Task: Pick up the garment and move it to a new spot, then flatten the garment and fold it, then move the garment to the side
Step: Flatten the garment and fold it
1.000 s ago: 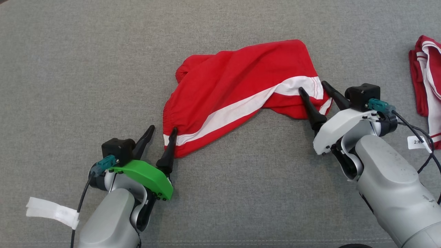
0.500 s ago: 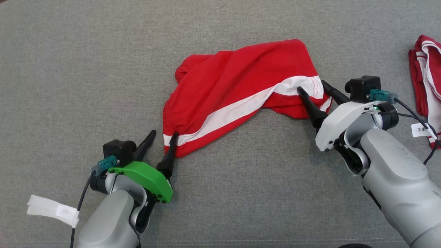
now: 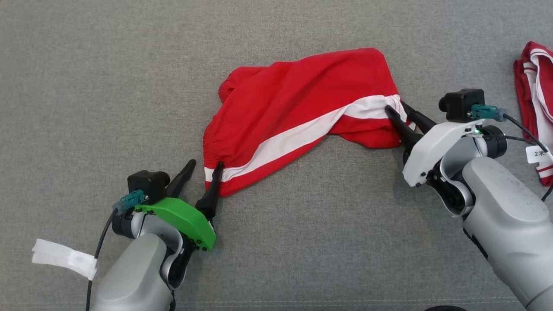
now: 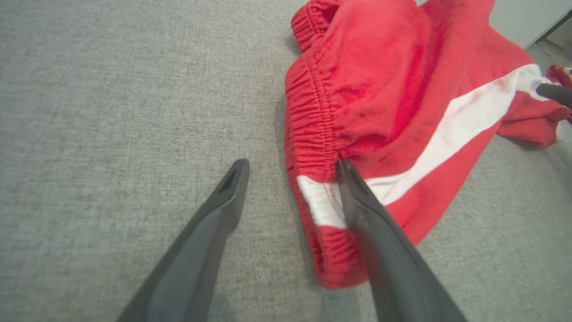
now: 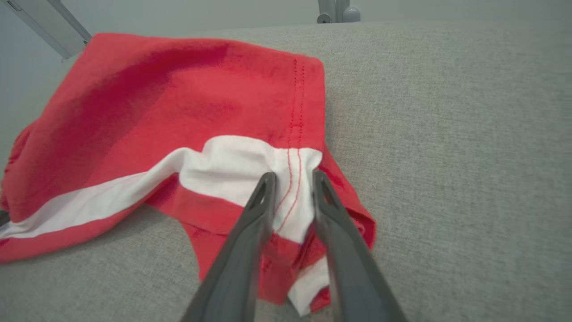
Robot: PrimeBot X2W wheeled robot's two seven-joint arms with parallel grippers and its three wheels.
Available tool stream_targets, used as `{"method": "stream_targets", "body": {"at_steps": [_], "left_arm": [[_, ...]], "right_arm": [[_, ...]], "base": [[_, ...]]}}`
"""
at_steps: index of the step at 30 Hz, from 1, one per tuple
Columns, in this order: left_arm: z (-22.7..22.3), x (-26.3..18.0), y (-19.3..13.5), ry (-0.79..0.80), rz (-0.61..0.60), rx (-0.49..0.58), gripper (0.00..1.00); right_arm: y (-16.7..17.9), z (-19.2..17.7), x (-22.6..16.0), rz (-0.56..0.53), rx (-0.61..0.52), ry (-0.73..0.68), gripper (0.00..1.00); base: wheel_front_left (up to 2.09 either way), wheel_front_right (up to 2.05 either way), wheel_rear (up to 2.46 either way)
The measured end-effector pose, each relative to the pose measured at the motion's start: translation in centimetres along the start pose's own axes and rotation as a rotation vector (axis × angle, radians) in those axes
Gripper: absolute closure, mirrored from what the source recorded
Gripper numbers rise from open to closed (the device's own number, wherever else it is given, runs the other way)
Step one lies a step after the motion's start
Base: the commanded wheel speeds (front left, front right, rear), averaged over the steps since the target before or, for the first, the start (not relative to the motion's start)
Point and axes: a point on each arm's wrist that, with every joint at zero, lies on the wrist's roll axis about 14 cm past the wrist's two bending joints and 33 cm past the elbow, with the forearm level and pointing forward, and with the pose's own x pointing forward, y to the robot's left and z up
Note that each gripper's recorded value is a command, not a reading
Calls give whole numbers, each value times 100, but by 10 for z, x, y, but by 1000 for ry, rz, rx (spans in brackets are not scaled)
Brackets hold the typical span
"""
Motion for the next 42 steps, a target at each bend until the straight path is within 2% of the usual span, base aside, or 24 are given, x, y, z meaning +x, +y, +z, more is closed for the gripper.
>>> {"method": "stream_targets", "body": {"at_steps": [2, 6, 8, 10, 11, 26, 30, 32, 33, 38, 42], "left_arm": [[1, 1, 1, 0, 1, 0, 0], [0, 1, 1, 2, 1, -1, 0], [0, 0, 0, 3, -2, 0, 0], [-1, 0, -2, 12, -7, 1, 0], [-1, 0, -3, 16, -10, 2, 0], [-4, -7, -10, 86, -16, 22, 0], [-7, -14, -11, 113, -12, 23, 38], [-9, -16, -13, 126, -15, 22, 68], [-10, -17, -14, 130, -20, 23, 100], [0, -16, -26, 106, -55, -1, 100], [38, -15, -47, 9, -138, -76, 100]], "right_arm": [[-3, -1, 0, -5, -1, 4, 54], [-3, -2, 1, -7, 2, 13, 62], [-3, -2, 0, -7, 2, 15, 73], [-2, -3, 0, -6, 1, 19, 93], [-2, -3, 1, -4, 0, 19, 100], [1, 3, -4, 2, -5, 13, 100], [1, 0, -6, 2, -5, 19, 100], [2, 0, -7, 3, -7, 20, 100], [2, 0, -7, 5, -8, 19, 100], [4, 8, -9, 12, -19, -9, 100], [6, 35, -12, 37, 7, -77, 100]], "base": [[0, 0, 0], [0, 0, 0], [0, 0, 0], [0, 0, 0], [0, 0, 0], [0, 0, 0], [0, 0, 0], [0, 0, 0], [0, 0, 0], [0, 0, 0], [0, 0, 0]]}}
